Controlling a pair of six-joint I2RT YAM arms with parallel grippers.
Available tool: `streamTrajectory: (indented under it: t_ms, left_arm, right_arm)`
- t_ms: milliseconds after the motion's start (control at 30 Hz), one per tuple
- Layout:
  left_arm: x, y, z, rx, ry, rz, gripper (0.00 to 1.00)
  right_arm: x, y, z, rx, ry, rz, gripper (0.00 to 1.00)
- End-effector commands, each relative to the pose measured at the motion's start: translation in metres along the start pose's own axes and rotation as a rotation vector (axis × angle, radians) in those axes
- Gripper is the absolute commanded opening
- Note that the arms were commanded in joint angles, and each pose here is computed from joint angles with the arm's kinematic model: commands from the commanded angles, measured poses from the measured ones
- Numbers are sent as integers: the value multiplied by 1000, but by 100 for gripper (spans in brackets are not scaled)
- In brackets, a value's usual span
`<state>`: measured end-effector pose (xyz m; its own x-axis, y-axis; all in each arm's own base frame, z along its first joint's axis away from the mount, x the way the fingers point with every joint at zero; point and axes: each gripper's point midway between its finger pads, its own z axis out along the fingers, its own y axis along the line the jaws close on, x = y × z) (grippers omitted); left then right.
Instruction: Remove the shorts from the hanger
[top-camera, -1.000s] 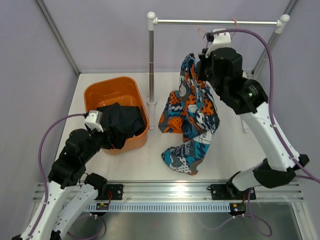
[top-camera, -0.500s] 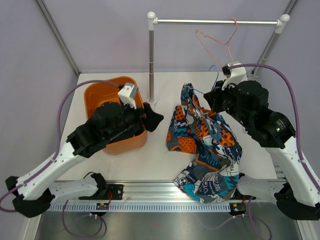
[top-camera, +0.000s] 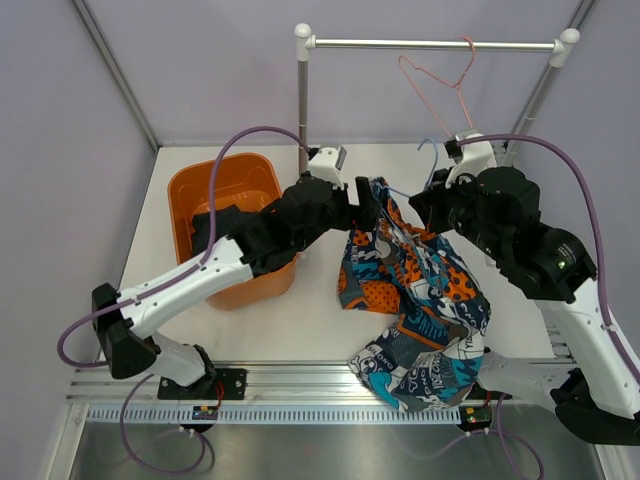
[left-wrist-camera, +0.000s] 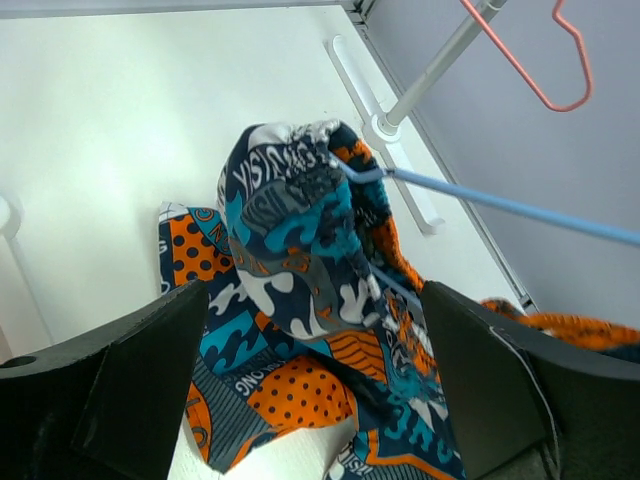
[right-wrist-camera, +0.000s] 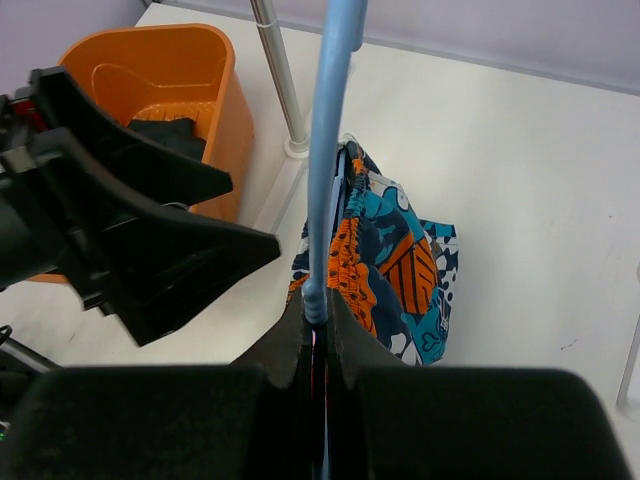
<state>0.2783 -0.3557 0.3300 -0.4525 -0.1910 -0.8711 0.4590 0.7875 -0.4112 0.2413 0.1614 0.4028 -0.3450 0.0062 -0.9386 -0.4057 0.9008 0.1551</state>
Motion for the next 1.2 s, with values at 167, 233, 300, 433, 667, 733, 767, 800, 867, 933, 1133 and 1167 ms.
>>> streamTrajectory:
  t_ms: [167, 233, 300, 433, 667, 733, 767, 800, 867, 933, 1133, 1167]
  left_arm:
    - [-33, -18, 26, 2, -118, -22, 90]
    - [-30, -17, 30, -6, -110, -12, 88]
    - [-23, -14, 35, -25, -93, -2, 84]
    - [-13, -2, 38, -63, -79, 10, 79]
    - [-7, 6, 46, -86, -66, 27, 61]
    - [-3, 10, 51, -96, -54, 31, 53]
    - [-3, 11, 53, -94, -49, 29, 50]
    - [-3, 12, 55, -97, -46, 27, 48]
    - [0, 13, 59, -92, -35, 29, 41]
    - [-3, 17, 61, -98, -35, 33, 31]
    - [-16, 34, 69, -144, -51, 42, 8]
    - [-19, 36, 70, -149, -53, 45, 6]
  right_arm:
    - [-17, 7, -17, -47, -61, 22, 0]
    - [-18, 7, -17, -49, -63, 19, 0]
    - [-19, 6, -18, -45, -66, 17, 0]
    - [-20, 6, -19, -47, -70, 11, 0]
    - [-20, 8, -21, -59, -67, 7, 0]
    - [-20, 8, -21, -59, -67, 9, 0]
    - [-21, 8, -23, -61, -69, 8, 0]
    - [-21, 9, -23, -64, -68, 8, 0]
    - [-22, 8, -25, -65, -72, 9, 0]
    - [-22, 9, -27, -70, -69, 11, 0]
    - [-19, 11, -31, -85, -57, 12, 0]
    - [-19, 11, -32, -88, -59, 9, 0]
